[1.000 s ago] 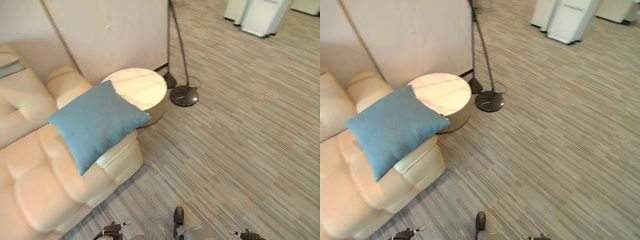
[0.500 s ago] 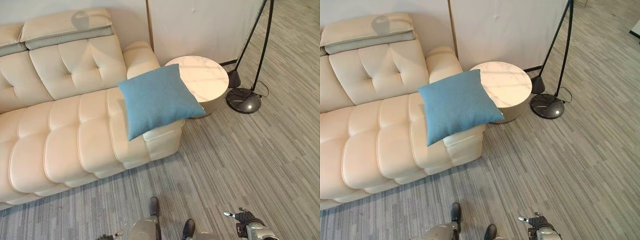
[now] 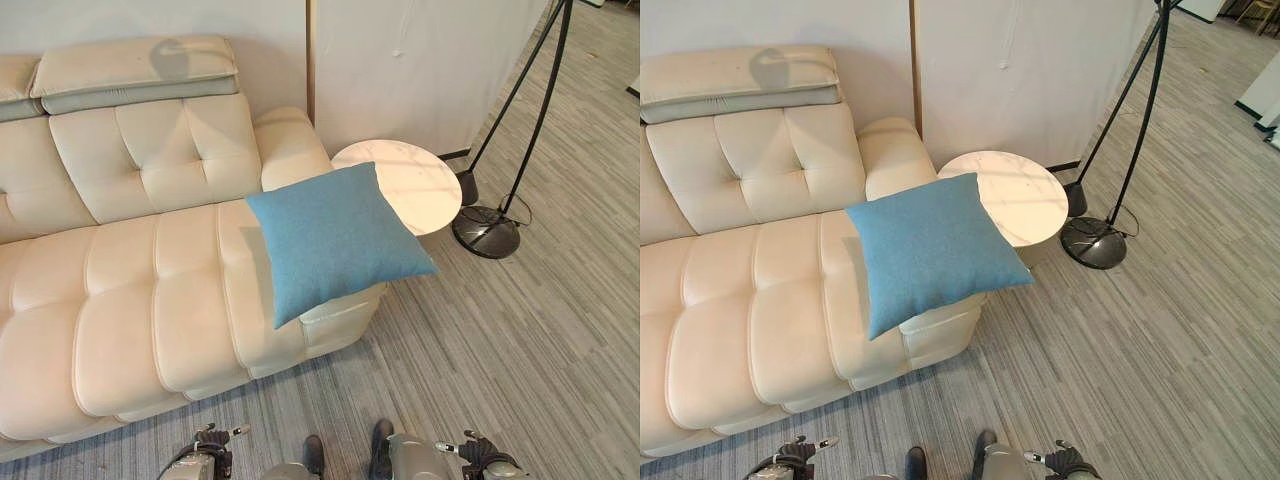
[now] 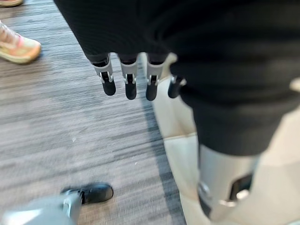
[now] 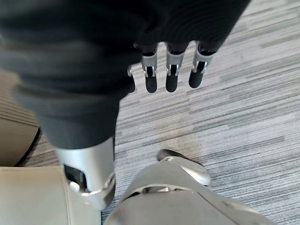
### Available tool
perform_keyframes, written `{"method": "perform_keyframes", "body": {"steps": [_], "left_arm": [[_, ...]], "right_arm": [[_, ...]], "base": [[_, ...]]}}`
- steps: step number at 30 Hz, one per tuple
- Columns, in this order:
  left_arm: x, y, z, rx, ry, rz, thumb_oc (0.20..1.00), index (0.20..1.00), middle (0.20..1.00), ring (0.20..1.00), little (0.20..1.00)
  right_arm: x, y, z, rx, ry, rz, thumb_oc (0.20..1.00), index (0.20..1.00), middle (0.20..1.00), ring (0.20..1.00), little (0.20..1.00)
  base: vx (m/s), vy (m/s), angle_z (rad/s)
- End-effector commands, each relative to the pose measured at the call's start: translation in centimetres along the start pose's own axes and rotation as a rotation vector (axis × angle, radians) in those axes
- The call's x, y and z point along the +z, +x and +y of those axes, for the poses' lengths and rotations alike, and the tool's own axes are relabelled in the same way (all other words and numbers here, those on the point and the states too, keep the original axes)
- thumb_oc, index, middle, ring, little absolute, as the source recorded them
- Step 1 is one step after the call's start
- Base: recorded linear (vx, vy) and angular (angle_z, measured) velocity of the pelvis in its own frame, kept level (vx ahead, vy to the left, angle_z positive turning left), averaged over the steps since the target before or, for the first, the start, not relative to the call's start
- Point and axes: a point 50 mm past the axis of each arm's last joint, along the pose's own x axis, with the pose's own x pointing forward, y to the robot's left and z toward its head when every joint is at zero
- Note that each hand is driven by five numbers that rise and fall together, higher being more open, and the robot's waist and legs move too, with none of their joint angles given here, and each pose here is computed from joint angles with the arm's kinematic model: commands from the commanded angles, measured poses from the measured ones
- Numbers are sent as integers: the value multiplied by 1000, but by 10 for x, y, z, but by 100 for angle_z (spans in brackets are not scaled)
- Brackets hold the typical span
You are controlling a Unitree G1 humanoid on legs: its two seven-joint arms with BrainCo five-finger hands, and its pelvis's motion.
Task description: Pick up all the scattered cushions and arrange them neatly on the sofa.
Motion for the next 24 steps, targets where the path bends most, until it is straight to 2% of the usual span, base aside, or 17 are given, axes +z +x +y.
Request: {"method": "perform_keyframes", "body": {"steps": [1,6,11,16,24], "left_arm": [[-4,0,6,21,60,-3,1000,1000,1000,1000,1000],[-9,0,1,5,59,15,1000,1000,1000,1000,1000],[-24,-3,-13,-44,-34,65,1000,1000,1000,1000,1000],[-16,-3,-20,-68,-60,42,1000,1000,1000,1000,1000],[-14,-4,-26,-84,-6,37,1000,1000,1000,1000,1000]], "right_arm": [[3,1,-13,-42,15,-1,1000,1000,1000,1000,1000],[-2,1,-12,-35,4,13,1000,1000,1000,1000,1000],[-11,1,-23,-56,1,40,1000,1000,1000,1000,1000],[-3,1,-32,-73,15,7,1000,1000,1000,1000,1000],[-4,1,-38,-100,22,17,1000,1000,1000,1000,1000]], "base": [[186,-175,24],[249,-223,39],[322,-379,17],[123,-246,27],[137,-11,48]]}}
